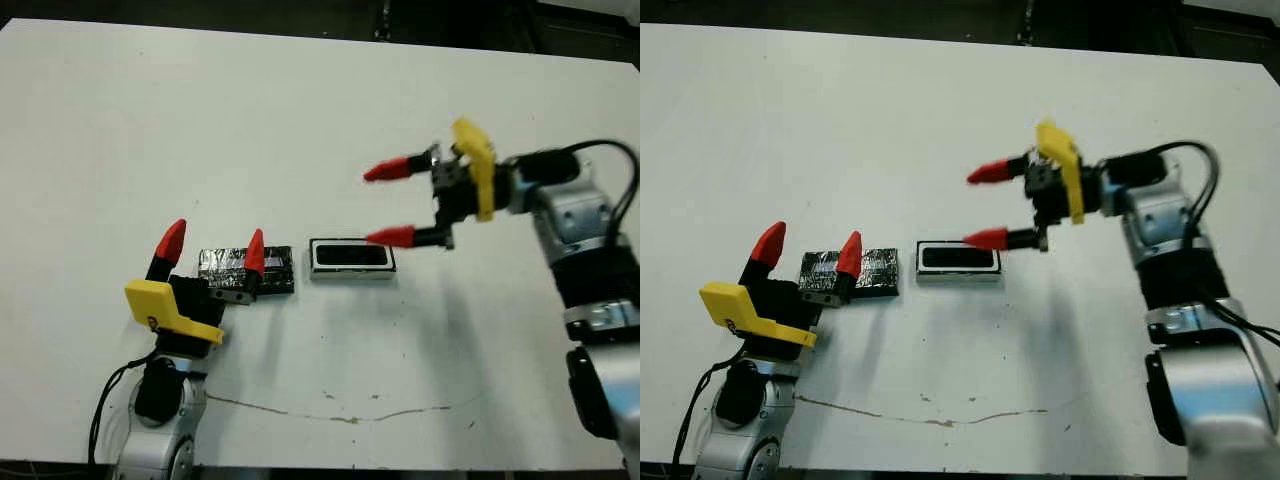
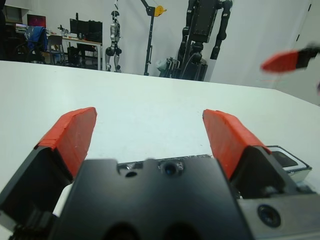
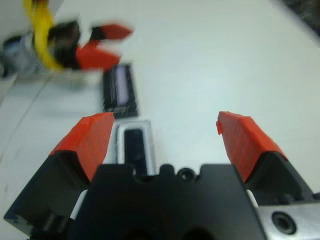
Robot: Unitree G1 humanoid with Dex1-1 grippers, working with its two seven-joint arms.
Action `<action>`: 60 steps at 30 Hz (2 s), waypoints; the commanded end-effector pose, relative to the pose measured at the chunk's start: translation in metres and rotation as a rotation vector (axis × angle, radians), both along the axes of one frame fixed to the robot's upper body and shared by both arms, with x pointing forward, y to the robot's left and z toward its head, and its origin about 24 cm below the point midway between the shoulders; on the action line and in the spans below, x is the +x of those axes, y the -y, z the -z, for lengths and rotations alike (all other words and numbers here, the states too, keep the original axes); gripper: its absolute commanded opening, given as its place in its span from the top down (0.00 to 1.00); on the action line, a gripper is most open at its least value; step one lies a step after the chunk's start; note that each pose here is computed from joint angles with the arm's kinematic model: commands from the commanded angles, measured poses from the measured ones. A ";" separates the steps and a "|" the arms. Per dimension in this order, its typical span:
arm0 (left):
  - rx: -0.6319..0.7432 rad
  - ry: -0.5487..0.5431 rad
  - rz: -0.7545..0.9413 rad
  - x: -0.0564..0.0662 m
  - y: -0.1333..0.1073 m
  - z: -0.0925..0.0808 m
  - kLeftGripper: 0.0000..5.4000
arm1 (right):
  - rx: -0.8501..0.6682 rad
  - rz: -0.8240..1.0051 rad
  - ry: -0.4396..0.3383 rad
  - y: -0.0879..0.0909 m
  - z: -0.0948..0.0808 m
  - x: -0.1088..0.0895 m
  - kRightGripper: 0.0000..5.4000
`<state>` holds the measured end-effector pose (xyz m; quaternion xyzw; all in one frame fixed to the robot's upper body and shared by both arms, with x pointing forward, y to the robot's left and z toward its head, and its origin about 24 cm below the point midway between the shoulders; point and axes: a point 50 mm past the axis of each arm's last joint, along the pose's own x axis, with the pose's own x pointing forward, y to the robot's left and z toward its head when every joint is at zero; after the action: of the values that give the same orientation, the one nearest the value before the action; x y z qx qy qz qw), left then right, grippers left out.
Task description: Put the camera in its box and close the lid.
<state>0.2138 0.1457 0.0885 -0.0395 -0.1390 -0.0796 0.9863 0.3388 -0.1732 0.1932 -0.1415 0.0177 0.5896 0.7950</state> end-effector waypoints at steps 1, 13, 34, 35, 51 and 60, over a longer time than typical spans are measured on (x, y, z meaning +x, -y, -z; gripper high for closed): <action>0.081 0.040 0.007 0.002 -0.014 -0.006 0.00 | 0.090 0.249 0.027 0.021 0.012 -0.012 0.00; 0.626 0.118 0.355 0.027 -0.057 -0.090 0.00 | 0.336 0.663 0.066 0.043 0.078 -0.106 0.30; 0.826 -0.245 1.084 0.079 -0.058 -0.098 0.00 | 0.425 0.836 0.045 0.042 0.121 -0.131 0.88; 0.824 -0.263 1.098 0.080 -0.058 -0.095 0.00 | 0.430 0.836 0.044 0.042 0.121 -0.131 0.91; 0.887 -0.382 1.148 0.087 -0.055 -0.051 0.00 | 0.449 0.834 0.048 0.041 0.118 -0.131 1.00; 0.975 -0.427 1.103 0.090 -0.057 -0.038 0.00 | 0.448 0.840 0.049 0.041 0.119 -0.131 1.00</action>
<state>0.3037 0.2015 0.1302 0.3166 0.1340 -0.6072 0.7163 0.2102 -0.2102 0.0759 0.0440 -0.0776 0.2100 0.9736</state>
